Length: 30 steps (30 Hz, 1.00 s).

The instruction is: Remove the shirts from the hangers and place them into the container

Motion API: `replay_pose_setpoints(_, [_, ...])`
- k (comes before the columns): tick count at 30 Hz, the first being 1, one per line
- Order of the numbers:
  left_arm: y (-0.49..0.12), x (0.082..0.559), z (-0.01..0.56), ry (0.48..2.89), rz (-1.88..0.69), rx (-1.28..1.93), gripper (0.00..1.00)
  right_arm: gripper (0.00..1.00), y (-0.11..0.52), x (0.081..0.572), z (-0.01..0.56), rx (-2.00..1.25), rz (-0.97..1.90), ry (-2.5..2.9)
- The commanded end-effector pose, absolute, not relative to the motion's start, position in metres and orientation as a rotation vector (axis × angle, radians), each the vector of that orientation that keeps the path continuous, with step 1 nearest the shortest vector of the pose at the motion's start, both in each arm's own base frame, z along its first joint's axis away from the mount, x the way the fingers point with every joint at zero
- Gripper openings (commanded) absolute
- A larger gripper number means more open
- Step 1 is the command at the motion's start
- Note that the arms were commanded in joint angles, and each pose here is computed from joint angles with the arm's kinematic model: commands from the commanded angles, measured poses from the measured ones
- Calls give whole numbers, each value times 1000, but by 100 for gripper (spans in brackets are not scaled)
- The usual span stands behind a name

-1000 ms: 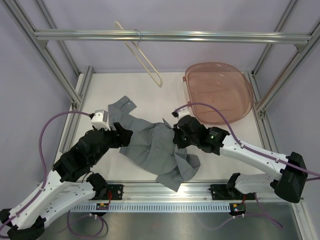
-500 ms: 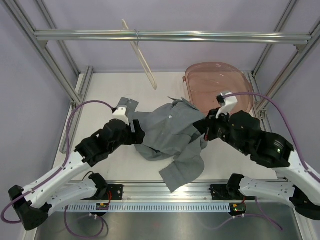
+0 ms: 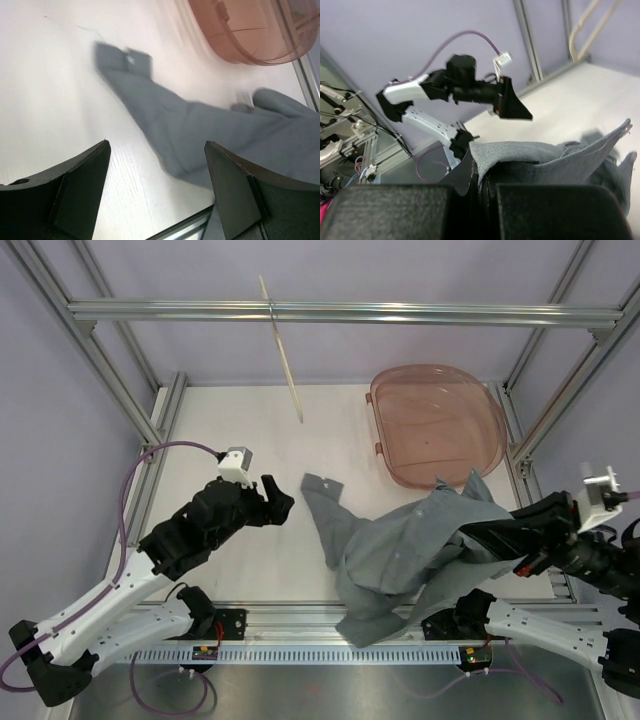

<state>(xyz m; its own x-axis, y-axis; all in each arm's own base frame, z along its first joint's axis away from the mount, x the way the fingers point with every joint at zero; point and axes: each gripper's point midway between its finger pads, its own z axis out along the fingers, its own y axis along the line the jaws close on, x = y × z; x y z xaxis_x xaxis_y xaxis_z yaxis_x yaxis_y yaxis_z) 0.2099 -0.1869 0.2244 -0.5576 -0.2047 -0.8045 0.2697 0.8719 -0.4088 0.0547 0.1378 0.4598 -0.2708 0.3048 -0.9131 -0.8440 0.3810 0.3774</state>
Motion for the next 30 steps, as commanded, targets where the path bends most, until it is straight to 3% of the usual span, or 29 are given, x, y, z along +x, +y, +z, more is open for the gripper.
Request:
replay_pose_setpoints(1, [-200,209,246,1989,-724,61,80,0,140,33,510,-666,1247,1226])
replay_pose_setpoints(5, [-204,207,248,1984,-739,71,80,0,148,33,539,-722,1223,1187])
replay_pose_setpoints(8, [-204,206,251,1979,-745,71,80,0,174,60,534,-716,1146,1281])
replay_pose_setpoints(13, [-201,202,255,1966,-753,65,79,0,226,166,436,-567,689,1707])
replay_pose_setpoints(19, [-199,198,255,1965,-762,67,79,0,247,224,319,-428,373,2031])
replay_pose_setpoints(25, [-194,194,254,1957,-759,73,80,0,198,226,217,-266,-70,2318])
replay_pose_setpoints(30, [-196,192,255,1946,-780,80,79,4,186,196,167,-148,-110,2495])
